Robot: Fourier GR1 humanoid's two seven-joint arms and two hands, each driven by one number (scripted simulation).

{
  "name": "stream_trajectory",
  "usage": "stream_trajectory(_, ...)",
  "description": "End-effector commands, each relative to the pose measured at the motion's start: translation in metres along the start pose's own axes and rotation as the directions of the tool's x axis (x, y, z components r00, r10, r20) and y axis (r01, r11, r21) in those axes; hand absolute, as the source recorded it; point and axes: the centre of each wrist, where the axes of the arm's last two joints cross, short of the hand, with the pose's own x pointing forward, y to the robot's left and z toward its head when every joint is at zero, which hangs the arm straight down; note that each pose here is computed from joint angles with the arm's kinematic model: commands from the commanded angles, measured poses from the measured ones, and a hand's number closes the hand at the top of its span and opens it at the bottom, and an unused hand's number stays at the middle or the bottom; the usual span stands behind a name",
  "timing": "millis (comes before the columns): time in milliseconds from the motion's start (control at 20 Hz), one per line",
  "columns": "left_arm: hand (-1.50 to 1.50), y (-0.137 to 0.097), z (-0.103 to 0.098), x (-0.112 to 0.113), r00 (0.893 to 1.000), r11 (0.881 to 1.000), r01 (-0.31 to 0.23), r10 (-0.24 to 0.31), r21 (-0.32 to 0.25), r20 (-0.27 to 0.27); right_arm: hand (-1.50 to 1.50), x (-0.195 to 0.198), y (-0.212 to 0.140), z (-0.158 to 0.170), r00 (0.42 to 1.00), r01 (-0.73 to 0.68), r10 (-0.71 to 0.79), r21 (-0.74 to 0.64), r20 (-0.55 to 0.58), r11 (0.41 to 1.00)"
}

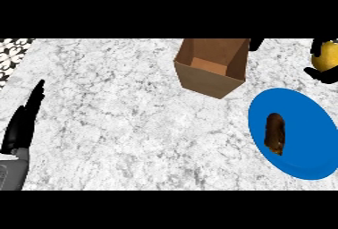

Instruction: Pick the lemon from the plate and place it in the cardboard box

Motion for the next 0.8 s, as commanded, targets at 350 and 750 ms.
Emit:
stream_trajectory(350,0.0,0.005,0.012,-0.012,1.0,1.0,0.003,-0.003,-0.008,-0.019,1.5,0.037,-0.017,-0.073,0.952,0.224,-0.211,-0.036,0.221,0.974)
stream_trajectory(750,0.0,0.004,0.007,0.006,1.0,1.0,0.015,-0.015,0.006,-0.017,1.5,0.098,-0.015,-0.15,0.914,0.361,-0.359,0.025,0.187,0.932)
